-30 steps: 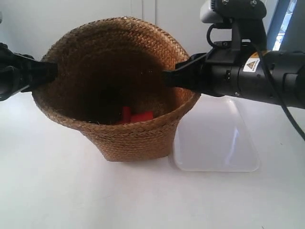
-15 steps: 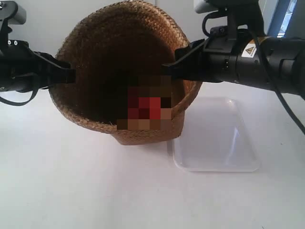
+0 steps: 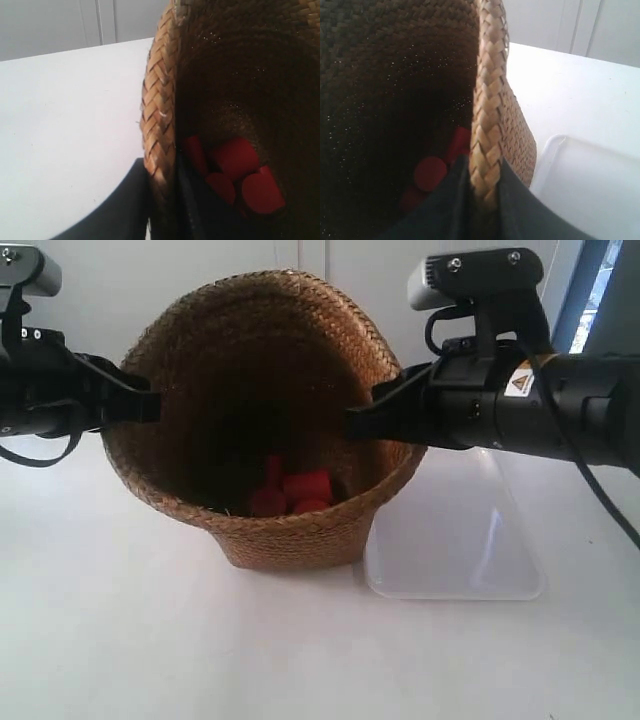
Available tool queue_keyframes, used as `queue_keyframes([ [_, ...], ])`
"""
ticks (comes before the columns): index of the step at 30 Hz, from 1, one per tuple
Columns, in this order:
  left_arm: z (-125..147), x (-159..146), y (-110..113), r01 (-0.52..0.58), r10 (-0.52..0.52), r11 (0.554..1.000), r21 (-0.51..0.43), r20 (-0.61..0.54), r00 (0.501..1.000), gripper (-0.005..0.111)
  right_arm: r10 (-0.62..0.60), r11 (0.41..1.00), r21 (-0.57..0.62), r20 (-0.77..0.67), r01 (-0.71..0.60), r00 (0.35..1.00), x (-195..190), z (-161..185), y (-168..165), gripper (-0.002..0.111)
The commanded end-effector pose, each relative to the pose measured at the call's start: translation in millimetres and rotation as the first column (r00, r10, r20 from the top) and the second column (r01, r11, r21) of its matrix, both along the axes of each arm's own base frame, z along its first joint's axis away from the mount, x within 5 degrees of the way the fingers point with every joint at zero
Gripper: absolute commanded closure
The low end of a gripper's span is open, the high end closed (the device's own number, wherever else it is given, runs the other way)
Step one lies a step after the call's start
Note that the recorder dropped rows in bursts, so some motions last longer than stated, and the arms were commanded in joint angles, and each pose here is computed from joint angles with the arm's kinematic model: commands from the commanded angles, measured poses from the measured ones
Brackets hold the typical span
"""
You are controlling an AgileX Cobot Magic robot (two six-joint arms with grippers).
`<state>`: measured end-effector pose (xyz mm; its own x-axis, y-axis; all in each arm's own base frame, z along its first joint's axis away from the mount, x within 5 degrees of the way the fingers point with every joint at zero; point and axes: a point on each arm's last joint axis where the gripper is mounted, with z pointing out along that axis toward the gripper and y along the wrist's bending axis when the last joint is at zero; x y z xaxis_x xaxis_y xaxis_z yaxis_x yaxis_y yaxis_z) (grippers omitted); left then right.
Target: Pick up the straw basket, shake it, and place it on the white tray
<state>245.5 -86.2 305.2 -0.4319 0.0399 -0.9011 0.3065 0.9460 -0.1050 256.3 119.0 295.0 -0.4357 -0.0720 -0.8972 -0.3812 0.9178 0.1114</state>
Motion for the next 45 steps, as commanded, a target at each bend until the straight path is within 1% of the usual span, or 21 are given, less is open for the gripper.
queue_keyframes([
  [1, 23, -4, 2, 0.01, -0.02, 0.999, 0.052, 0.19, 0.982, 0.107, 0.014, 0.999, -0.043, 0.071, -0.011, 0.997, 3, 15, -3, 0.108],
  [3, 32, -5, 3, 0.008, -0.018, 0.999, 0.048, 0.226, 0.974, 0.107, 0.017, 0.999, -0.04, 0.09, -0.014, 0.996, 5, 22, -2, 0.108],
  [6, 37, -5, 2, 0.02, -0.033, 0.998, 0.062, 0.218, 0.975, 0.107, 0.021, 0.999, -0.038, 0.094, -0.018, 0.995, 6, 26, -1, 0.108],
  [8, 36, -5, 2, 0.026, -0.044, 0.996, 0.083, 0.214, 0.976, 0.107, 0.026, 0.998, -0.056, 0.1, -0.021, 0.995, 7, 22, -1, 0.108],
  [10, 36, -5, 2, 0.032, -0.056, 0.993, 0.11, 0.226, 0.972, 0.107, 0.03, 0.997, -0.076, 0.135, -0.02, 0.99, 7, 16, -2, 0.108],
  [15, 38, -5, 1, 0.039, -0.079, 0.987, 0.155, 0.264, 0.961, 0.107, 0.012, 0.998, -0.066, 0.182, 0.0, 0.983, 3, 4, -5, 0.108],
  [18, 28, -9, -4, 0.063, -0.115, 0.98, 0.187, 0.287, 0.951, 0.107, 0.014, 0.998, -0.061, 0.206, -0.002, 0.978, 0, -1, -4, 0.108],
  [22, 14, -14, -8, 0.061, -0.104, 0.987, 0.147, 0.307, 0.946, 0.107, 0.02, 0.998, -0.061, 0.203, -0.008, 0.979, -3, -5, -3, 0.108],
  [24, 10, -15, -7, 0.057, -0.098, 0.988, 0.142, 0.304, 0.948, 0.107, 0.021, 0.998, -0.062, 0.199, -0.009, 0.98, -3, -5, -3, 0.108],
  [29, 8, -15, -7, 0.059, -0.101, 0.987, 0.147, 0.295, 0.95, 0.107, 0.031, 0.997, -0.079, 0.165, -0.018, 0.986, -4, -8, -3, 0.108],
  [32, 9, -15, -7, 0.057, -0.099, 0.988, 0.144, 0.305, 0.947, 0.107, 0.03, 0.997, -0.077, 0.165, -0.018, 0.986, -4, -8, -3, 0.108],
  [36, 7, -15, -7, 0.063, -0.104, 0.987, 0.15, 0.285, 0.953, 0.107, 0.03, 0.997, -0.076, 0.167, -0.018, 0.986, -4, -8, -3, 0.108],
  [38, 13, -15, -6, 0.056, -0.103, 0.986, 0.157, 0.31, 0.945, 0.107, 0.032, 0.998, -0.067, 0.183, -0.02, 0.983, -5, 4, -3, 0.108],
  [39, 28, -20, -6, 0.058, -0.105, 0.988, 0.14, 0.356, 0.929, 0.107, 0.04, 0.998, -0.057, 0.202, -0.029, 0.979, -9, 17, -3, 0.108],
  [40, 46, -30, -7, 0.072, -0.116, 0.99, 0.122, 0.417, 0.902, 0.107, 0.051, 0.998, -0.037, 0.241, -0.043, 0.969, -18, 39, -4, 0.108],
  [41, 58, -40, -8, 0.091, -0.136, 0.989, 0.119, 0.453, 0.881, 0.107, 0.064, 0.998, -0.015, 0.287, -0.062, 0.956, -29, 58, -4, 0.108],
  [42, 62, -47, -10, 0.113, -0.164, 0.984, 0.138, 0.449, 0.878, 0.107, 0.072, 0.997, -0.011, 0.322, -0.072, 0.944, -35, 64, -4, 0.108],
  [43, 50, -44, -10, 0.123, -0.183, 0.977, 0.173, 0.387, 0.904, 0.107, 0.065, 0.998, -0.017, 0.343, -0.063, 0.937, -33, 55, -4, 0.108],
  [44, 35, -39, -9, 0.127, -0.183, 0.973, 0.192, 0.31, 0.933, 0.107, 0.058, 0.998, -0.036, 0.307, -0.05, 0.95, -27, 38, -5, 0.108],
  [45, 16, -32, -6, 0.113, -0.154, 0.977, 0.18, 0.236, 0.959, 0.107, 0.047, 0.998, -0.045, 0.243, -0.037, 0.969, -20, 22, -5, 0.108],
])
